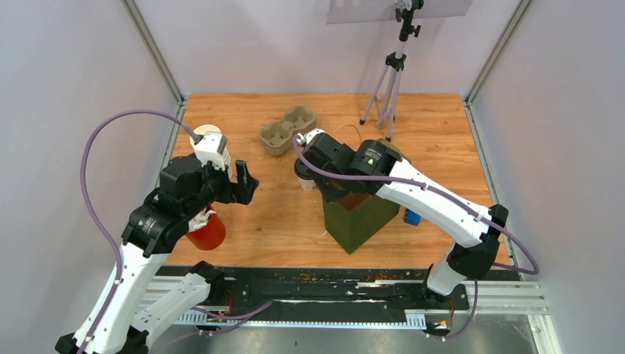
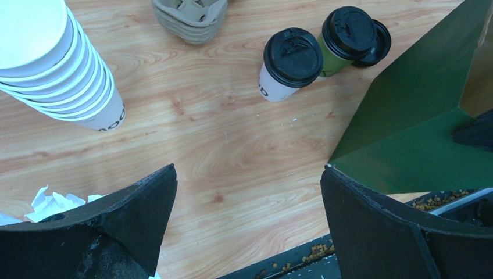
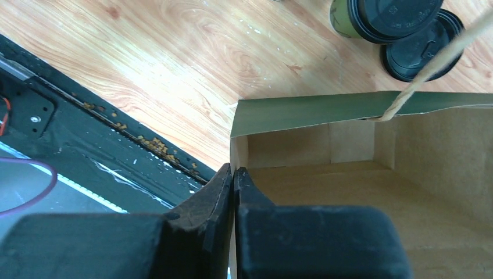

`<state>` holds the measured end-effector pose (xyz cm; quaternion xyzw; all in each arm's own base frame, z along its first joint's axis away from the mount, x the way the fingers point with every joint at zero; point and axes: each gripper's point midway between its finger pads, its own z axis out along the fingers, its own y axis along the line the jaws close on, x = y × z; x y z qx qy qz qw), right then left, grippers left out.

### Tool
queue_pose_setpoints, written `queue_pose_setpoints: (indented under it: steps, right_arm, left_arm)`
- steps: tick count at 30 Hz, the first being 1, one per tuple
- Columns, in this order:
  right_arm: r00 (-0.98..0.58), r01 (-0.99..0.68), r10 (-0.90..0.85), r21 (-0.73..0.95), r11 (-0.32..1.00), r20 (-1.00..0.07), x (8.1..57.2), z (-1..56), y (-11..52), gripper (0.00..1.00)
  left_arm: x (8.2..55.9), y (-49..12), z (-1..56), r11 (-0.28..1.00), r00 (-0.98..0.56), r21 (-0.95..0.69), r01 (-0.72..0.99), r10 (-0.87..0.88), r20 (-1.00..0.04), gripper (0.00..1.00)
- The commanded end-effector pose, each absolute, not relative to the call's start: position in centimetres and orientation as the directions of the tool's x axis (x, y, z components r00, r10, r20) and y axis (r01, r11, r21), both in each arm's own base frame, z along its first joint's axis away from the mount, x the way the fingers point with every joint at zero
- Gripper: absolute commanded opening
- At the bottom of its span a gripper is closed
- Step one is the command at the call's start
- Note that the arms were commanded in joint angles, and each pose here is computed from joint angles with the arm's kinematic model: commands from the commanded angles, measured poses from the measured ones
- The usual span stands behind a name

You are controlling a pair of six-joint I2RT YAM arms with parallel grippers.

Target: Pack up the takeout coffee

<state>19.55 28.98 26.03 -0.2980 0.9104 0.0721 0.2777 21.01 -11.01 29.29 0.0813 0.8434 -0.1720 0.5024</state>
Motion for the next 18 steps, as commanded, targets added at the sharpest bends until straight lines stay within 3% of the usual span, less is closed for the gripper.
queue_pose_setpoints:
  steps: [1, 3, 8, 18]
  right_arm:
    - [-0.656, -0.566, -0.389, 0.081, 0.821, -0.647, 19.4, 28.8, 30.2, 0.05]
    - [-0.647, -0.561, -0.366, 0.093, 0.822, -0.669, 19.5, 29.2, 30.3, 0.05]
    - [-0.63, -0.56, -0.34, 0.106, 0.822, -0.698, 19.8, 30.1, 30.5, 0.18]
    - [-0.56, -0.592, -0.297, 0.123, 0.797, -0.773, 19.2, 35.2, 28.8, 0.59]
  left_arm:
    - [20.8, -11.6, 31.7, 0.908, -0.433, -0.255, 0.333, -0.093, -0.897, 1.0]
    - [20.8, -11.7, 31.9, 0.905, -0.433, -0.26, 0.337, -0.096, -0.896, 1.0]
    - [20.7, -11.5, 32.2, 0.907, -0.434, -0.252, 0.338, -0.088, -0.897, 1.0]
    - [20.6, -12.6, 33.2, 0.895, -0.522, -0.25, 0.37, -0.022, -0.853, 1.0]
